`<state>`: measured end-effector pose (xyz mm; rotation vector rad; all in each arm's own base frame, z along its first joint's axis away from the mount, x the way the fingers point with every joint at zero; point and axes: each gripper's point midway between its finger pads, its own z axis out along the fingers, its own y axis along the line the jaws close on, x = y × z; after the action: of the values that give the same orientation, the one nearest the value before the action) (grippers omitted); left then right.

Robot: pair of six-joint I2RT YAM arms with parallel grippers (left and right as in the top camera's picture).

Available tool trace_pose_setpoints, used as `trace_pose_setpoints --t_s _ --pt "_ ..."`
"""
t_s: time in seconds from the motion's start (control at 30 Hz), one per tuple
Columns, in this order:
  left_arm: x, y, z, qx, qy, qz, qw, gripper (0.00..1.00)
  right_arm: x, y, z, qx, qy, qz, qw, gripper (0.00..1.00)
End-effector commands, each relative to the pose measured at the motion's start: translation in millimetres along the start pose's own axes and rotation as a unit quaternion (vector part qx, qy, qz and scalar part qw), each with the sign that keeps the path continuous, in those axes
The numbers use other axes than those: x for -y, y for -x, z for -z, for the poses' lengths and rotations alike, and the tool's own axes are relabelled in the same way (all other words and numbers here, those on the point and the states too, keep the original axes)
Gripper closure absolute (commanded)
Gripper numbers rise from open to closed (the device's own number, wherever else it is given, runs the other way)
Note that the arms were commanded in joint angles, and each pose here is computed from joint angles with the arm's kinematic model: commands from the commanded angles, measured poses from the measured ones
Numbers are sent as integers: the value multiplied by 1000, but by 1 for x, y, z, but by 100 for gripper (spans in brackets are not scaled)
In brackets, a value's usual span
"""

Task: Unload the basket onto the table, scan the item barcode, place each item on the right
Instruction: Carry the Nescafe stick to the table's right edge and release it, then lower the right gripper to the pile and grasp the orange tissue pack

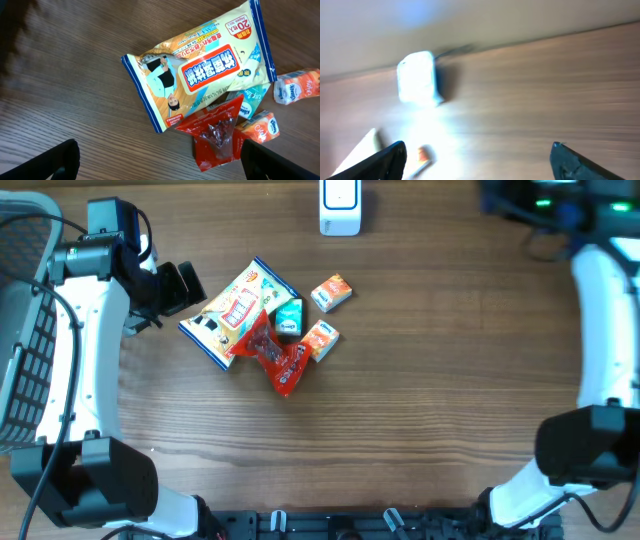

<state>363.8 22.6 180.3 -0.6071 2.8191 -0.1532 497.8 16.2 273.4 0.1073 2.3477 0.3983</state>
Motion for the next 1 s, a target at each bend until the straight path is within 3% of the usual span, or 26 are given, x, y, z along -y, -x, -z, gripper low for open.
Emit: trace_pose_setpoints --t_s 0.0,0.23,0.27,0.37,0.6,0.97 --pt "-4 -1 -4 -5 7 6 1000 0 -35 -50 -38 -80 39 -64 994 5" --pt "-4 -1 -4 -5 7 6 1000 0 -77 -126 -76 -166 35 -200 965 5" --pt "-4 -1 -4 -5 7 6 1000 0 -89 -148 -86 -184 32 -228 955 1" --pt "-4 -1 -4 -5 7 6 1000 0 -108 -175 -102 -191 44 -244 950 9" --pt "-4 -1 -4 -5 7 6 1000 0 -160 -214 -134 -198 78 -278 937 11" --pt "-4 -1 -4 -5 7 6 1000 0 -144 -273 -181 -226 -17 -349 909 10"
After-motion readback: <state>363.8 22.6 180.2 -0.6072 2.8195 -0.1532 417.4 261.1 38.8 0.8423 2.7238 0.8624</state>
